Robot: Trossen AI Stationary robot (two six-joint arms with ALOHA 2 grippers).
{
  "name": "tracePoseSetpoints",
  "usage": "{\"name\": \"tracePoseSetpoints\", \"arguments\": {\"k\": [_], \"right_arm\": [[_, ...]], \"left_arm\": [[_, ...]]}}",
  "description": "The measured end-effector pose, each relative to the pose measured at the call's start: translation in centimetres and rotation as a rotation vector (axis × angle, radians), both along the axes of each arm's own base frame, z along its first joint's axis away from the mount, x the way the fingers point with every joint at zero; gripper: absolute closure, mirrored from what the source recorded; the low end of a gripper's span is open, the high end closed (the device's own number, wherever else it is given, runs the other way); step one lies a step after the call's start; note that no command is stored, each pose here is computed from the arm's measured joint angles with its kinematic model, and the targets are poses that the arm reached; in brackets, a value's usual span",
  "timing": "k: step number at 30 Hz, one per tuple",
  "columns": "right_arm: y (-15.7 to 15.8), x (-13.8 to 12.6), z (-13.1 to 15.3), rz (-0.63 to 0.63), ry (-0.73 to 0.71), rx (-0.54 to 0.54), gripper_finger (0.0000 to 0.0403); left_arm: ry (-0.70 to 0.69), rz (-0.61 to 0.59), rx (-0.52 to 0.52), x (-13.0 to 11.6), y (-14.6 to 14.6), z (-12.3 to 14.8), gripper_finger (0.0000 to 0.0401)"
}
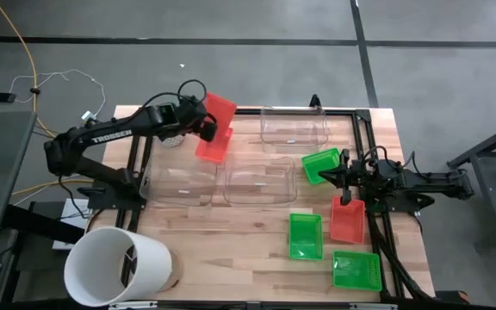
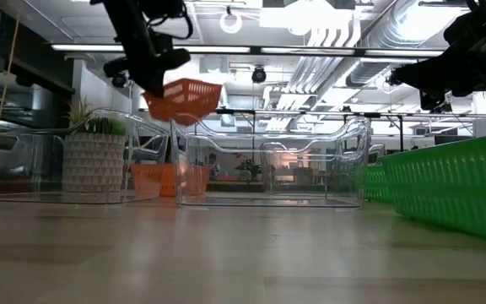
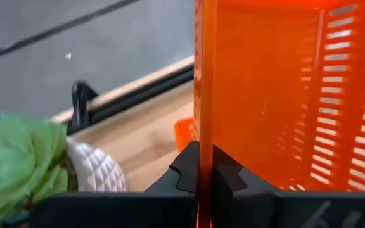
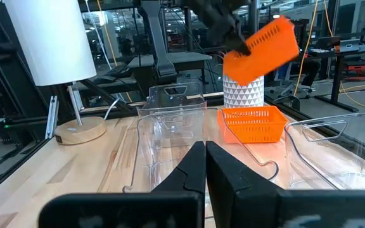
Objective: Stack baskets by color
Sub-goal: Stack the bottom orange bin on the top orange bin
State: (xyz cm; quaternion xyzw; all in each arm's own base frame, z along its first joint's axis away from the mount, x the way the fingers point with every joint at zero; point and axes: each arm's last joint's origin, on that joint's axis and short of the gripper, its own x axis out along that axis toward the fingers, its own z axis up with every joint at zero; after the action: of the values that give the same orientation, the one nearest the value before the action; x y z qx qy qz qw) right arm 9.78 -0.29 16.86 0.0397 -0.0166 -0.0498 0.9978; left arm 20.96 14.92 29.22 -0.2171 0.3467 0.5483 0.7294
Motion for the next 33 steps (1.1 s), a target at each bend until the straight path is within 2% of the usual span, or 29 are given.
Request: {"name": "tracePoseSetpoints", "arguments": {"k": [12, 22, 33], "right_arm": [[0.0, 0.0, 0.0, 0.000, 0.000, 0.000, 0.0402], [0.0, 0.0, 0.0, 0.000, 0.000, 0.000, 0.0402], [0.0, 0.0, 0.0, 0.000, 0.000, 0.000, 0.0402]], "left_arm": [[-0.044, 0.110, -0.129, -0.8, 0.5, -4.3, 0.0401], [0.046, 0.099, -0.239, 1.2, 1.0, -8.0, 0.0401], [0.020, 0.094, -0.294, 1.7, 1.2, -8.8, 0.0401]]}}
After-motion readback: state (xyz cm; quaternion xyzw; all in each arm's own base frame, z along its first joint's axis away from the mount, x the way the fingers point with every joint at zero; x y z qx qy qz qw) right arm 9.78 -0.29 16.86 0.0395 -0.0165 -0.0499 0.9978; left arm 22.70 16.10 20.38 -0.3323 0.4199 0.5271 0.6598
